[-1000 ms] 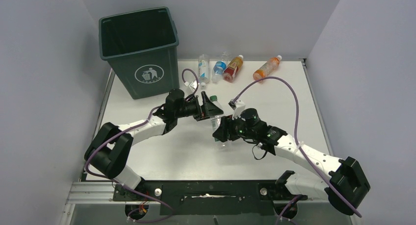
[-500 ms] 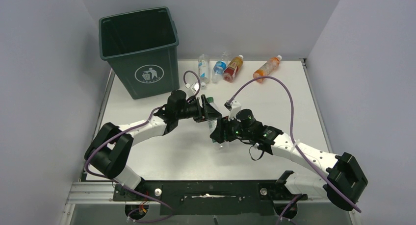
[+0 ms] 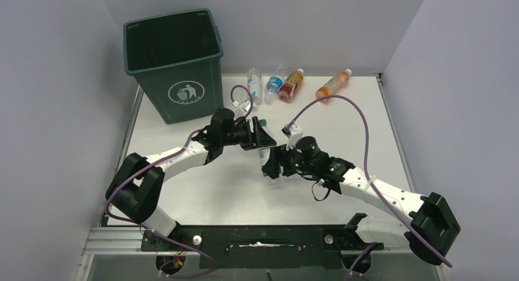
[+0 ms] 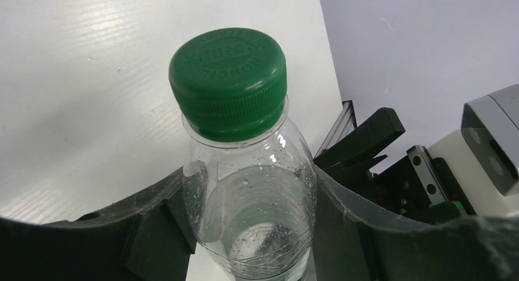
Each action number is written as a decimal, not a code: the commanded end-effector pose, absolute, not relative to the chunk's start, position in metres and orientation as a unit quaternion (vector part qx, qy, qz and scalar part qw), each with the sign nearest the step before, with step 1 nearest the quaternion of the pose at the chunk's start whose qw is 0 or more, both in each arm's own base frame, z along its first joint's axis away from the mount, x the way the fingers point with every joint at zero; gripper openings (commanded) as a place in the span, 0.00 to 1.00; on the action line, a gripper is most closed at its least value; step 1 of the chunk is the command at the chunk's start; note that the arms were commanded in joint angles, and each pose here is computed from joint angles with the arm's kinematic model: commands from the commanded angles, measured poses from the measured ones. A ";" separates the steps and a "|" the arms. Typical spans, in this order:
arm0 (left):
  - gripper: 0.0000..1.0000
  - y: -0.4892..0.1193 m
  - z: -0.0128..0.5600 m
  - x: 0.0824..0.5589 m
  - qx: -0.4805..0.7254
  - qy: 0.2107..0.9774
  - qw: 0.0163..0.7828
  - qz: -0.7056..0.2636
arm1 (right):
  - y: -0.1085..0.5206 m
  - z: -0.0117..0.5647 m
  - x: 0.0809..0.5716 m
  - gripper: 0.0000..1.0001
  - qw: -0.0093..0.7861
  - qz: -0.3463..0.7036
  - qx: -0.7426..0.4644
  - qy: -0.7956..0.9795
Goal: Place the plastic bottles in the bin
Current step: Place the plastic bottle in the trash bin, then pick up the plastic bottle at the center of the board.
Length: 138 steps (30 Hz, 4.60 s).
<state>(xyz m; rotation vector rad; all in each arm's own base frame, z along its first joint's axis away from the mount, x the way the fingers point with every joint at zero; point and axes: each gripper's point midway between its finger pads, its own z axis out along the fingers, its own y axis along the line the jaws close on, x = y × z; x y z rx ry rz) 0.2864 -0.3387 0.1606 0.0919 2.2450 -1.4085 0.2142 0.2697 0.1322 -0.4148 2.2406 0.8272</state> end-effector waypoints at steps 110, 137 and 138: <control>0.83 0.084 0.433 0.550 -0.188 0.654 0.684 -0.262 | 0.335 0.104 0.555 0.79 0.450 0.238 0.009 0.861; 0.84 0.046 0.416 0.462 -0.191 0.672 0.656 -0.285 | 0.344 0.073 0.564 0.63 0.430 0.287 0.056 0.854; 0.84 0.046 0.415 0.462 -0.191 0.672 0.656 -0.285 | 0.344 0.072 0.563 0.63 0.429 0.287 0.058 0.855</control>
